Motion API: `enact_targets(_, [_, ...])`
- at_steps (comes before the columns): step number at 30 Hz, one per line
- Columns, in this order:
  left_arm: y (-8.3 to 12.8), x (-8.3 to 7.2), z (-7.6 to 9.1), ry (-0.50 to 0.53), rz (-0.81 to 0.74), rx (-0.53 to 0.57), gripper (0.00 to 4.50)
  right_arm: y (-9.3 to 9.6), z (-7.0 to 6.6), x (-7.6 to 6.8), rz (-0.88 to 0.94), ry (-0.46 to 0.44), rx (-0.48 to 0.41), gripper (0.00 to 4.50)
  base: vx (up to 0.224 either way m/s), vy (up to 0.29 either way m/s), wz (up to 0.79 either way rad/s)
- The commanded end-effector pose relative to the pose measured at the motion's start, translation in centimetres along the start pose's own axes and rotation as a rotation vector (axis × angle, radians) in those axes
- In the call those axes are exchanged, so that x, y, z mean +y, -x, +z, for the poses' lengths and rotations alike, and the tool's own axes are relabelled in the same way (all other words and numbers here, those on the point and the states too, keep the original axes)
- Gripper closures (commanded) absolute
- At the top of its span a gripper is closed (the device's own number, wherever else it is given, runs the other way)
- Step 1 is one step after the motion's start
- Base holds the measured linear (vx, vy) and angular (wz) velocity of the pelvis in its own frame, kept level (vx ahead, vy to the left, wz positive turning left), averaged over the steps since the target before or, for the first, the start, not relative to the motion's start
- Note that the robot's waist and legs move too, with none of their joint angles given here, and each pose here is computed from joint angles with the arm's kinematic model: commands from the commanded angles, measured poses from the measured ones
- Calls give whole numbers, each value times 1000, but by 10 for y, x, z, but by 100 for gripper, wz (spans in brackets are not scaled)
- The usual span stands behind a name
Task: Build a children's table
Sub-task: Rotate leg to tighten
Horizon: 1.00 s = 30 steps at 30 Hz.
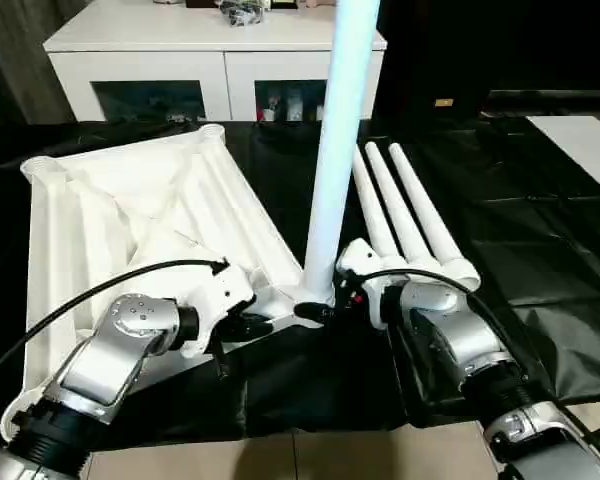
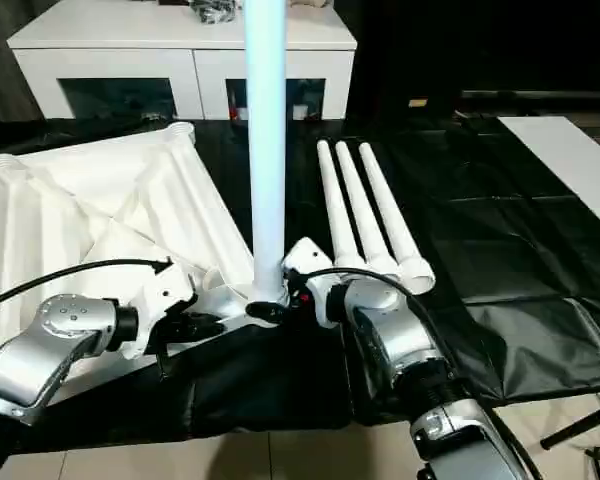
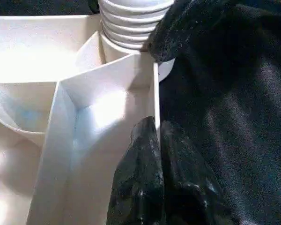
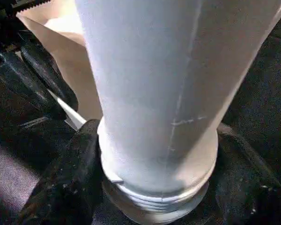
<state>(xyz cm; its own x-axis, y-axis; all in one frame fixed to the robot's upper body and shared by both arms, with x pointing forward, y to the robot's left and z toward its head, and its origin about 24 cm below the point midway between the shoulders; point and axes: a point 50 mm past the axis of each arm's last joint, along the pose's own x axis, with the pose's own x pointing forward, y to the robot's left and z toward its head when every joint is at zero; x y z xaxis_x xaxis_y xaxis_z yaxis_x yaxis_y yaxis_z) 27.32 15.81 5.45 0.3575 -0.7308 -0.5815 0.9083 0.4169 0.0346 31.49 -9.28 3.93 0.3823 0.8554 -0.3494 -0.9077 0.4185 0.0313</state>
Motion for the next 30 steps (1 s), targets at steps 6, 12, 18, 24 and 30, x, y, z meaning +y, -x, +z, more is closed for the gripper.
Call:
enact_targets(6, [-22,-2,-6,85,44,0,450,-15,0,0,-185,-145,-110,180,0,0,0])
enact_targets(12, [-55,8,6,180,260,-23,450,-43,1,12,-378,-292,-166,180,0,0,0])
enact_targets(18, [-72,21,18,278,465,-38,450,-64,10,13,-579,-327,-148,180,0,0,0])
enact_targets(24, [-68,22,22,200,445,-40,450,-63,16,14,-507,-308,-186,125,0,0,0])
enact_targets(30, [-55,14,11,154,318,-43,450,-47,17,9,-332,-229,-157,67,0,0,0])
